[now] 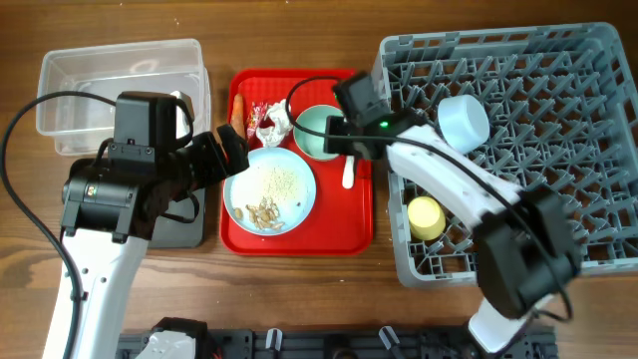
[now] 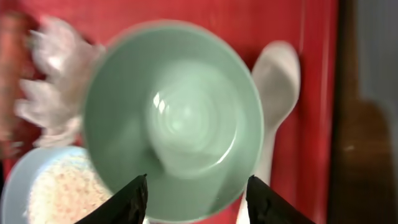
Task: Sort waste into correct bins and load items into the dishwasher rack
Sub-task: 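Grasp the light-green bowl on the tray with the right gripper, then place the light-green bowl in the rack beside the blue bowl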
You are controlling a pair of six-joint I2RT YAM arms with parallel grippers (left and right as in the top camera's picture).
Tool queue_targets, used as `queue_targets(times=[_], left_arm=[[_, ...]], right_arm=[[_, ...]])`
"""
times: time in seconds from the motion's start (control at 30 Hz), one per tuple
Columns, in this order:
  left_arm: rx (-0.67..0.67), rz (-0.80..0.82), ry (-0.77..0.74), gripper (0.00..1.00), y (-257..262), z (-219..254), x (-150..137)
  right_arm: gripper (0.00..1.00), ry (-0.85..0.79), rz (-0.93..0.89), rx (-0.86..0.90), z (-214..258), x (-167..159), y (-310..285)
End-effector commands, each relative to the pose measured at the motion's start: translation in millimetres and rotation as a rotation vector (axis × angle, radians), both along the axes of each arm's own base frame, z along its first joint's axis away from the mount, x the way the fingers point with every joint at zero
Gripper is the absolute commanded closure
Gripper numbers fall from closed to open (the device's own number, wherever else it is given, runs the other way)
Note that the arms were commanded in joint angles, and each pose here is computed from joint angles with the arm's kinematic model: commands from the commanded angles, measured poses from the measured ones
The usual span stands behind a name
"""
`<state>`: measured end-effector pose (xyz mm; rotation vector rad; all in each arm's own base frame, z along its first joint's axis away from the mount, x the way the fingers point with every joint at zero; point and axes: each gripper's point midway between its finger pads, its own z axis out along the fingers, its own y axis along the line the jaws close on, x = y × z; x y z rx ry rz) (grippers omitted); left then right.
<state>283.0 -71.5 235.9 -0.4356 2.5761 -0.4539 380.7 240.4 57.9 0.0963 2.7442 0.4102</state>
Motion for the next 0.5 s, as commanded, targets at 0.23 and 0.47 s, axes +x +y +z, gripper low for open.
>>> queue_targets(times=[0.23,0.47], left_arm=[[0.002,0.011,-0.004,0.00,1,2,1],[0.003,0.011,-0.004,0.00,1,2,1]], right_arm=[[0.96,0.120,-0.166,0.058,-26,-5,1],[0.96,-0.157,-0.236,-0.099,67,10,-56]])
